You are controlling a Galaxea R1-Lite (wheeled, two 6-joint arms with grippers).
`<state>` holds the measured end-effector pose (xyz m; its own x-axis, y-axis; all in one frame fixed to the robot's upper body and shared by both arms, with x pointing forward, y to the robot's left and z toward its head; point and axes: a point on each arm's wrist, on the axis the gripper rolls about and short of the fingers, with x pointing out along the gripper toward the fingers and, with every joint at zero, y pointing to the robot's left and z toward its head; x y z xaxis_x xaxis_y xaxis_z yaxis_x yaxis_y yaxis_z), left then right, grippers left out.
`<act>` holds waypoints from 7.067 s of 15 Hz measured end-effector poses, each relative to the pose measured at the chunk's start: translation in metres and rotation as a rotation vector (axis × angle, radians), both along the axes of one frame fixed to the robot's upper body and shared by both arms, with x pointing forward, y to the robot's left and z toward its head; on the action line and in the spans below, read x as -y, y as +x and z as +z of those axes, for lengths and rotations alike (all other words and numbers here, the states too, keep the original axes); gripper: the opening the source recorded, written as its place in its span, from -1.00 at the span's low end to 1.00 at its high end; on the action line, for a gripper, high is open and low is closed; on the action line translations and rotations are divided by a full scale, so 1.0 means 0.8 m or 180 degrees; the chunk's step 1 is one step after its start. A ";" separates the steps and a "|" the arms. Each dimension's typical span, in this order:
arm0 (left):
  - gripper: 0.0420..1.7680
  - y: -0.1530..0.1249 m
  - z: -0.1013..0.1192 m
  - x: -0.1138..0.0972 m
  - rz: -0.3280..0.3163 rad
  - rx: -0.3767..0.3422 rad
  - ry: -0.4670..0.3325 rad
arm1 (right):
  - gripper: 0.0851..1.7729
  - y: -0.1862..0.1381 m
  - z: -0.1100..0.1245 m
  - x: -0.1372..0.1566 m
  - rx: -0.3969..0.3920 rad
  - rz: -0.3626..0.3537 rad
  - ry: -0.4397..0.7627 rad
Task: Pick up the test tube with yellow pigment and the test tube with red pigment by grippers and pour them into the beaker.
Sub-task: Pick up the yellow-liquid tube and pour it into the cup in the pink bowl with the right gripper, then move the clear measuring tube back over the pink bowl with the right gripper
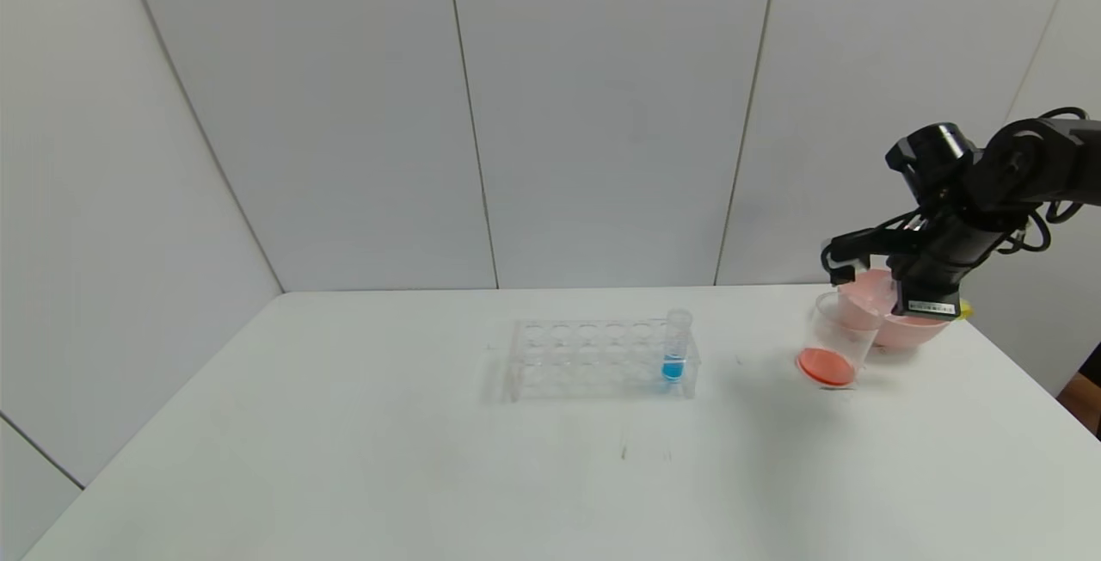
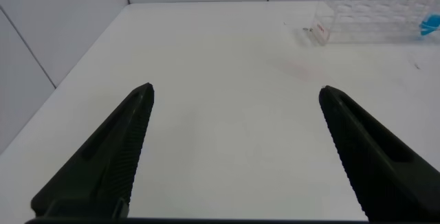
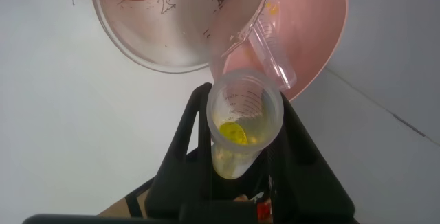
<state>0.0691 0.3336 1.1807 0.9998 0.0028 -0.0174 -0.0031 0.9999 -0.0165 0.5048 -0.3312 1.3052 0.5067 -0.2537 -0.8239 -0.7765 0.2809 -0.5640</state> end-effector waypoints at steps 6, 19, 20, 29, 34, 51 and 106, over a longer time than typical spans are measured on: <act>0.94 0.000 0.000 0.000 0.0000 -0.0001 0.0000 | -0.48 0.003 -0.003 -0.012 -0.0007 0.0006 -0.0351; 0.94 0.000 0.000 0.000 0.0000 -0.0002 0.0000 | -0.48 0.006 -0.018 -0.046 -0.0155 0.0064 -0.0922; 0.94 0.000 0.000 0.000 0.0000 -0.0003 0.0000 | -0.48 0.006 -0.020 -0.048 -0.0170 0.0050 -0.0988; 0.94 0.000 0.000 0.000 -0.0001 -0.0001 0.0001 | -0.48 0.003 -0.026 -0.058 -0.0305 0.0097 -0.1194; 0.94 0.000 0.000 0.000 0.0000 0.0001 0.0000 | -0.48 0.001 -0.027 -0.061 -0.0365 0.0113 -0.1316; 0.94 0.000 0.000 0.000 0.0000 -0.0001 0.0000 | -0.48 -0.007 -0.013 -0.056 -0.0295 0.0122 -0.1139; 0.94 0.000 0.000 0.000 0.0000 0.0000 0.0000 | -0.48 0.035 -0.070 0.150 0.2571 -0.1715 0.3745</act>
